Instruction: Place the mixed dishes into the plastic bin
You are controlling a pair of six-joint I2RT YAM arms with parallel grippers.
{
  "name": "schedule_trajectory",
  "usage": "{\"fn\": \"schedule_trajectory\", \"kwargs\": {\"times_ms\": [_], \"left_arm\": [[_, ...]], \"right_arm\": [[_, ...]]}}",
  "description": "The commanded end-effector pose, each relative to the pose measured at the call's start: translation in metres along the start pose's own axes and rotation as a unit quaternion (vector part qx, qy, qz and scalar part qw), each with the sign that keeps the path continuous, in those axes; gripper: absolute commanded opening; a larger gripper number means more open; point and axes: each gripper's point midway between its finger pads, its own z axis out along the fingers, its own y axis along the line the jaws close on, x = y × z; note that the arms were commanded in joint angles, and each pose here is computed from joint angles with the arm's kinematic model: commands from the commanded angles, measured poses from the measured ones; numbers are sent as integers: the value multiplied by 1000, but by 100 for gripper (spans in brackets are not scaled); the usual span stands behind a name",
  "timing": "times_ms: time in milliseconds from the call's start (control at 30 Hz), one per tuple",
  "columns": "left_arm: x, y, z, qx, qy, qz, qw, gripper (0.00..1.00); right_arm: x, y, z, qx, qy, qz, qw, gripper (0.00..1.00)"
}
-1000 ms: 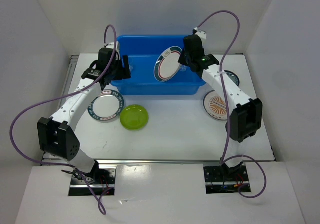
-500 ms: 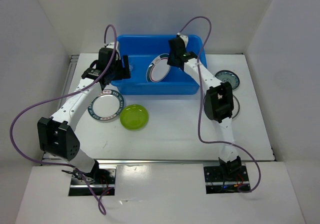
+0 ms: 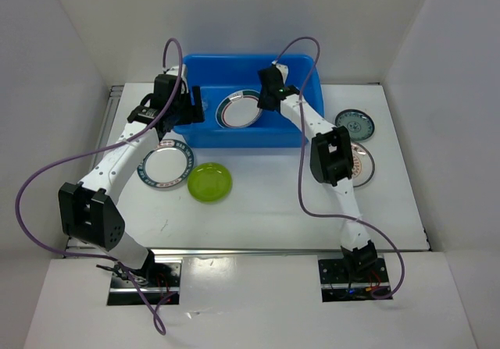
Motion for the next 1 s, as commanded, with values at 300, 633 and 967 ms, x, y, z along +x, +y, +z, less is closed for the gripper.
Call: {"fn": "schedule_trajectory", "kwargs": {"times_ms": [300,633,967], "left_arm": [[-11,4,-6,-5,-24,19,1000,81],[-43,45,-7,-53,-64,-62,995,98],[44,231,0,-176,-34,-346,921,84]], "right_arm": [[1,-1,11,1,12,10,1000,33],[-66,29,-79,-79,-33,10,996,54],[-68,-1,-179,-100,-67,-20,992,54]]}}
